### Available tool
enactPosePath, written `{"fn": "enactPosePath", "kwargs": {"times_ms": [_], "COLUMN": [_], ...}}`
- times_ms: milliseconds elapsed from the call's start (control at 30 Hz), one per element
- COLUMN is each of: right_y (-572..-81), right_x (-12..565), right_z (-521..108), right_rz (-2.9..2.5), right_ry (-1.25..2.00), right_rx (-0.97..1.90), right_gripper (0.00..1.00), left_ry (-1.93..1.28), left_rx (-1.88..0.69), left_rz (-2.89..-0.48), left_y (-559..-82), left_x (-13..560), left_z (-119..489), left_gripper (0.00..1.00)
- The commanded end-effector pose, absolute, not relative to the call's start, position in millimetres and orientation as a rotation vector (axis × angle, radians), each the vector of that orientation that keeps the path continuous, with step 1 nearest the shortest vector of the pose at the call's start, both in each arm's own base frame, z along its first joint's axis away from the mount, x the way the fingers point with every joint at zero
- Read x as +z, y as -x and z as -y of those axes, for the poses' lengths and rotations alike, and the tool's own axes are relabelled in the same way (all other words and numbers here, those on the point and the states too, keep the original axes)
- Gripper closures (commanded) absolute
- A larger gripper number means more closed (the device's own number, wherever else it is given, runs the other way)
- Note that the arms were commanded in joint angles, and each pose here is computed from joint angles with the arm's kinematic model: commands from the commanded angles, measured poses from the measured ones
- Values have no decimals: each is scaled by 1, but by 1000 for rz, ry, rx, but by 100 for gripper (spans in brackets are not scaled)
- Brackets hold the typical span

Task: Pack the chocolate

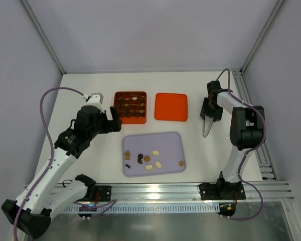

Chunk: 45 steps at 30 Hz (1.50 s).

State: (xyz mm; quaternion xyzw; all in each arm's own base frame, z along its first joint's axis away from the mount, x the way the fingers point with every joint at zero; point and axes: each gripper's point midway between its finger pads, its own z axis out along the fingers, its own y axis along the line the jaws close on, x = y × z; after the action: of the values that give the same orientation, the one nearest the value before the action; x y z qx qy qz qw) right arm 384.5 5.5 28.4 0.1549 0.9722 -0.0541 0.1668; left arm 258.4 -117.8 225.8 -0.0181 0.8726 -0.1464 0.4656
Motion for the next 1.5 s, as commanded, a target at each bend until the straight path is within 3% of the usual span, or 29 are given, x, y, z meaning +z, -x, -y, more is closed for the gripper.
{"fn": "enactPosePath", "kwargs": {"times_ms": [0,400,767,1067,1267,1467], "right_y": [-383,-373,-376,-440,-477,-486], "right_x": [31,53,111,160,118,71], "right_z": [-3,4,2,-79,-104,-110], "right_rz": [-2758,-2707,-2583,-2508,-2588,-2666], "right_ry": [-429,-470,-478,-232,-211,-198], "right_rx": [-156,-112,-63,78,117,120], "right_gripper": [38,18,13,32,52,59], "left_ry": [47,39,38,39,33,18], "left_rx": [-396,-401,-400,-383,-351,-328], "left_rz": [-2112,-2137,-2150,-2161,-2171,-2186], "left_y": [-265,-267,-267,-271,-275,-278], "left_x": [231,225,221,218,215,212], "left_z": [123,127,128,128,126,125], "left_gripper": [0,0,0,0,0,0]}}
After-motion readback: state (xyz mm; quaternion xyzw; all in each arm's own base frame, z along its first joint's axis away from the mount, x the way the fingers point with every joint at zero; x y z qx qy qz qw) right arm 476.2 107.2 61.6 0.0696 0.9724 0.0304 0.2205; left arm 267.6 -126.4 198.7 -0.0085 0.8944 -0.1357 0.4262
